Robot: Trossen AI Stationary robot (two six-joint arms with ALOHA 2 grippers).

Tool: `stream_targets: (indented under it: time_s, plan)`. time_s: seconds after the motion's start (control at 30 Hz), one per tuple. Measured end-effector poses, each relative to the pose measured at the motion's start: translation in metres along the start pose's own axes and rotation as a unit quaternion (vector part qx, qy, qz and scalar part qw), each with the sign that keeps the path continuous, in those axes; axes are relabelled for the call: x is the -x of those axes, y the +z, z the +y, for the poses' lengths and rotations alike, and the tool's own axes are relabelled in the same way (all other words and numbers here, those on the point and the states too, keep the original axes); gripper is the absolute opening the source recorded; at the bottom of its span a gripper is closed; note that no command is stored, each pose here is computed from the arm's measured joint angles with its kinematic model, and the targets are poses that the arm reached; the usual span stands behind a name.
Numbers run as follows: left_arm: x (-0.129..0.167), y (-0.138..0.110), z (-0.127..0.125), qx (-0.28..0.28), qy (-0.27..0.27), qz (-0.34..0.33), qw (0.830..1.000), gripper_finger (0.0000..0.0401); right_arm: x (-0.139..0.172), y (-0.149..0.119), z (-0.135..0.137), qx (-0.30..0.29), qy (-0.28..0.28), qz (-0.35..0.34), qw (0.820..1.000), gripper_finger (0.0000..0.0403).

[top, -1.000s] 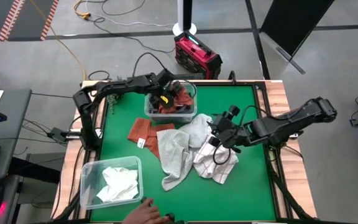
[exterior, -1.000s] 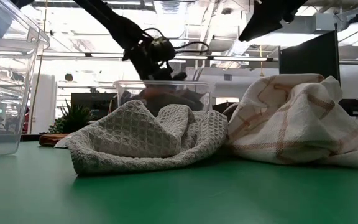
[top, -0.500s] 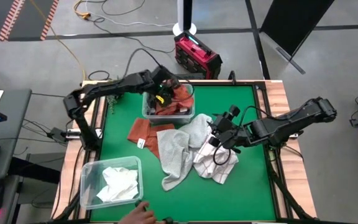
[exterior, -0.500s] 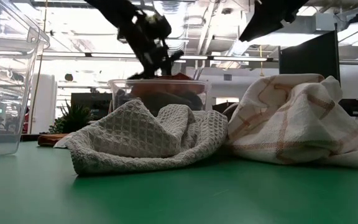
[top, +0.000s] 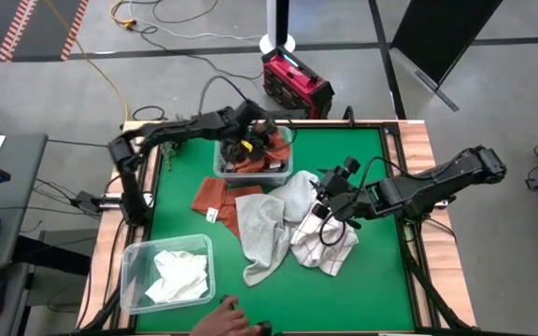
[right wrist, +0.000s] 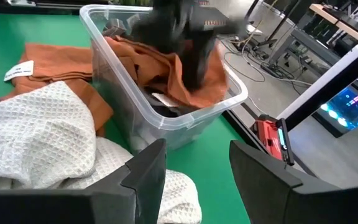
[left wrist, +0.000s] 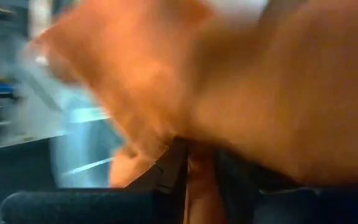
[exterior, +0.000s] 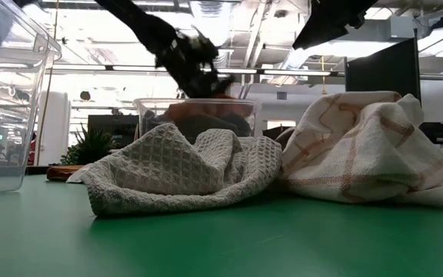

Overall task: Sort towels by color in basket
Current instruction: Put the top orange towel into the top transparent bin

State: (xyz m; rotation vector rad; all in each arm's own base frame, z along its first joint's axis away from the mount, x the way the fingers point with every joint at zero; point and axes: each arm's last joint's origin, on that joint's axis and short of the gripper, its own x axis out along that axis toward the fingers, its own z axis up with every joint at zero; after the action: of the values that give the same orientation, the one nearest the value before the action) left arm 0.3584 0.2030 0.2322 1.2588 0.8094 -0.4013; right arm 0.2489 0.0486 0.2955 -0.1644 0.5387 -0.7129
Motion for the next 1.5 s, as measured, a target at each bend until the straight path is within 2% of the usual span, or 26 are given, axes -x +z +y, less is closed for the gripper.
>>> stream_targets:
  time_s: [0.13,0.3,0.43,0.53,0.7,0.87,1.0,1.17,1.27,1.4,1.5]
  plan:
    - [-0.034,-0.002,-0.02,-0.016,-0.064,0.011,0.998,0.007,0.0,0.0,0.0,0.003,0.0,0.001,1.0,0.0214]
    - [-0.043,0.001,-0.023,-0.033,-0.083,0.031,0.995,0.007,0.0,0.0,0.0,0.006,0.0,0.001,1.0,0.0214]
    - [-0.026,0.006,-0.009,-0.031,-0.063,0.035,0.997,0.007,0.0,0.0,0.0,0.006,0.0,0.001,1.0,0.0214]
    - [0.0,0.013,0.004,-0.034,-0.043,0.041,0.998,0.007,0.0,0.0,0.0,0.006,0.0,0.001,1.0,0.0214]
    - [0.049,0.022,0.027,-0.034,0.035,0.035,0.998,0.007,0.0,0.001,0.0,0.002,0.001,-0.001,1.0,0.0214]
    - [0.067,0.02,0.035,0.003,0.079,0.001,0.997,0.007,0.001,0.0,0.0,0.0,0.002,-0.002,1.0,0.0214]
    - [0.048,0.01,0.032,0.046,0.07,-0.038,0.996,0.007,0.001,0.001,0.001,0.001,0.002,-0.002,1.0,0.0214]
    - [-0.014,-0.008,0.006,0.08,-0.006,-0.038,0.996,0.007,0.001,0.001,0.0,0.001,0.002,-0.002,1.0,0.0214]
    - [-0.045,-0.013,-0.01,0.077,-0.041,-0.038,0.995,0.007,0.0,0.001,0.0,0.003,0.002,-0.002,1.0,0.0214]
    - [-0.059,-0.01,-0.017,0.054,-0.059,-0.022,0.997,0.007,0.0,0.0,0.0,0.006,0.001,0.0,1.0,0.0214]
    - [-0.051,-0.007,-0.009,0.045,-0.048,-0.017,0.998,0.007,0.0,0.0,0.0,0.007,0.001,0.001,1.0,0.0214]
